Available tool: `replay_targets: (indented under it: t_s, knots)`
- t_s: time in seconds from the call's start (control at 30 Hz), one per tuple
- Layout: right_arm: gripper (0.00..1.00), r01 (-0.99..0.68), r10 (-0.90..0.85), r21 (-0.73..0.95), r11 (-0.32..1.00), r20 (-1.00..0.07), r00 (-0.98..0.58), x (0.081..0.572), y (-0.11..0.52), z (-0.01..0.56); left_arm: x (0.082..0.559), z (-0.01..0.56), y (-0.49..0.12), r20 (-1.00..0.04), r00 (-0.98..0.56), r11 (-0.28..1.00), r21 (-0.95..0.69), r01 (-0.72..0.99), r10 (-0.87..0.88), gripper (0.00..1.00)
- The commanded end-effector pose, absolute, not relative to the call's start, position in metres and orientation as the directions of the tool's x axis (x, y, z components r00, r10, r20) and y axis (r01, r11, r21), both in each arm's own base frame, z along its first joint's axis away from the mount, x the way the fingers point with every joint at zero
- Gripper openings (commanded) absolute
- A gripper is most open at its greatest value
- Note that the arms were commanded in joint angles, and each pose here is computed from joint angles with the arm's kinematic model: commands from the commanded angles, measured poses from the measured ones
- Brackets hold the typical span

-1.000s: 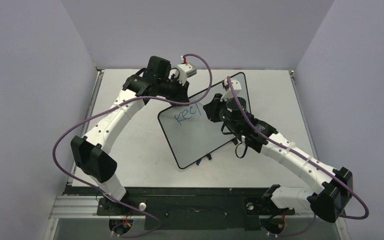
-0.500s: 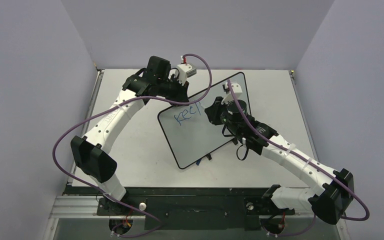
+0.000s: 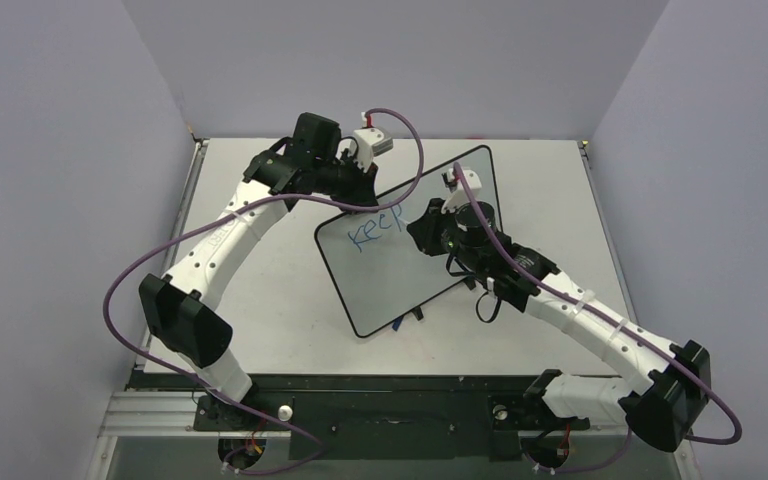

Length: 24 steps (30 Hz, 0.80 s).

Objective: Write a sentence on the whiteboard

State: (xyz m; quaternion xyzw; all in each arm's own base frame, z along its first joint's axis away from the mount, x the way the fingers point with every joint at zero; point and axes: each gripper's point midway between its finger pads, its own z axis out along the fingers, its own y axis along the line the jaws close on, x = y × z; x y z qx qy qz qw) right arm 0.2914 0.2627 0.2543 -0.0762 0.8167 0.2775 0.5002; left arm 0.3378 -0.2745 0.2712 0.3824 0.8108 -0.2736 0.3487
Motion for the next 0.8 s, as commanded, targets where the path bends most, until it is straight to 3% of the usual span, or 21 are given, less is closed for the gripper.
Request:
replay_targets:
  t_s: [0.0,0.5,0.77]
  knots:
    - [0.0,-0.442,0.182,0.392,0.807,-0.877,-0.445,0.283,0.262,0.28,0.356,0.308,-0.261,-0.848,-0.334,0.605,-0.02,0.796,0.412,0.0]
    - [0.0,-0.424,0.245,0.397,0.814,-0.897,-0.369,0.279,0.243,0.299,0.362,0.308,-0.261,-0.855,-0.373,0.654,-0.053,0.754,0.36,0.0]
    - [0.0,-0.398,0.246,0.38,0.835,-0.905,-0.348,0.275,0.227,0.298,0.367,0.314,-0.255,-0.892,-0.322,0.707,-0.006,0.707,0.315,0.0]
